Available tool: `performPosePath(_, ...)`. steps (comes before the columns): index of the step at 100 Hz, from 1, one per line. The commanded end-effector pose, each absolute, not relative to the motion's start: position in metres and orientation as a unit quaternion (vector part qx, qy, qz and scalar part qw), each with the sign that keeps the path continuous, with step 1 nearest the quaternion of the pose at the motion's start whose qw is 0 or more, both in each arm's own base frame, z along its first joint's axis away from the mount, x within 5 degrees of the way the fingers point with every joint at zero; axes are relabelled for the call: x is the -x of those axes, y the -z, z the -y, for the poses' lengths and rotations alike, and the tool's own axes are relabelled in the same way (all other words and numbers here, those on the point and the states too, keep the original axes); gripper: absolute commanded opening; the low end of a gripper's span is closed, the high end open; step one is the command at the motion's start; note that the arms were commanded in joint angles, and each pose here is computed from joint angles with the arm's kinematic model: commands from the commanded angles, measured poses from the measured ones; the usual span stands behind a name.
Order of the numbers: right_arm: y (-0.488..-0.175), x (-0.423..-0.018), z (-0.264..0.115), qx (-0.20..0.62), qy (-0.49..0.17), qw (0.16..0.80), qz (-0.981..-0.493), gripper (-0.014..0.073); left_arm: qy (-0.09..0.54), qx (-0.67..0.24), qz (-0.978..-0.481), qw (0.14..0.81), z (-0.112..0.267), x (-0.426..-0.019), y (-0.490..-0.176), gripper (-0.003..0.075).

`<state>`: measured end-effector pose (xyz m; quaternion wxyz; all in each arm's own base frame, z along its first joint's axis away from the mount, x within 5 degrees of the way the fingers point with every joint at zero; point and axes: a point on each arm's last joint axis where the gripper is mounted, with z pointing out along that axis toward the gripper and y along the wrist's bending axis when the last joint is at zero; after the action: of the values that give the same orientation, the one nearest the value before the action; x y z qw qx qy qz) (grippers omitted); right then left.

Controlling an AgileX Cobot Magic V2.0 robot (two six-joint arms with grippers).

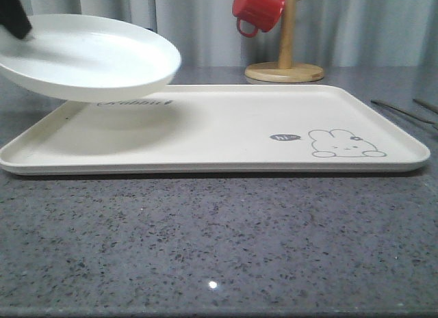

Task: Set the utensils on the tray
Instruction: 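Carry the white plate onto the tray and release it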

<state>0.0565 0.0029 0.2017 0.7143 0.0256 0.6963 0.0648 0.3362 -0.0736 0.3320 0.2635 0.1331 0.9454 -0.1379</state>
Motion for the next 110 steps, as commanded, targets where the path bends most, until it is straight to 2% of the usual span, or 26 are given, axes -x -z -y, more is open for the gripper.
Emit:
performPosePath(1,-0.209,-0.055,-0.003,-0.017,-0.061,0.747,-0.662,-0.0069,0.162,-0.141,-0.928,0.303,0.090,-0.342,-0.349,-0.0019)
performPosePath(26,-0.209,-0.055,-0.003,-0.017,-0.061,0.747,-0.662,-0.0069,0.194,-0.143,-0.933,0.268,0.109,-0.364,-0.330,-0.0019)
performPosePath(70,-0.209,-0.055,-0.003,-0.017,-0.061,0.747,-0.662,-0.0069,0.195,-0.141,-0.946,0.219,0.113,-0.377,-0.298,-0.0010)
performPosePath(78,-0.209,-0.055,-0.003,-0.017,-0.061,0.747,-0.662,-0.0069,0.195,-0.141,-0.946,0.218,0.113,-0.378,-0.298,0.0044)
performPosePath(97,-0.209,-0.055,-0.003,-0.017,-0.061,0.747,-0.662,-0.0069,0.195,-0.141,-0.946,0.219,0.113,-0.378,-0.298,0.0274)
performPosePath(110,-0.209,-0.055,-0.003,-0.017,-0.061,0.747,-0.662,-0.0069,0.194,-0.139,-0.943,0.233,0.112,-0.379,-0.302,0.0325)
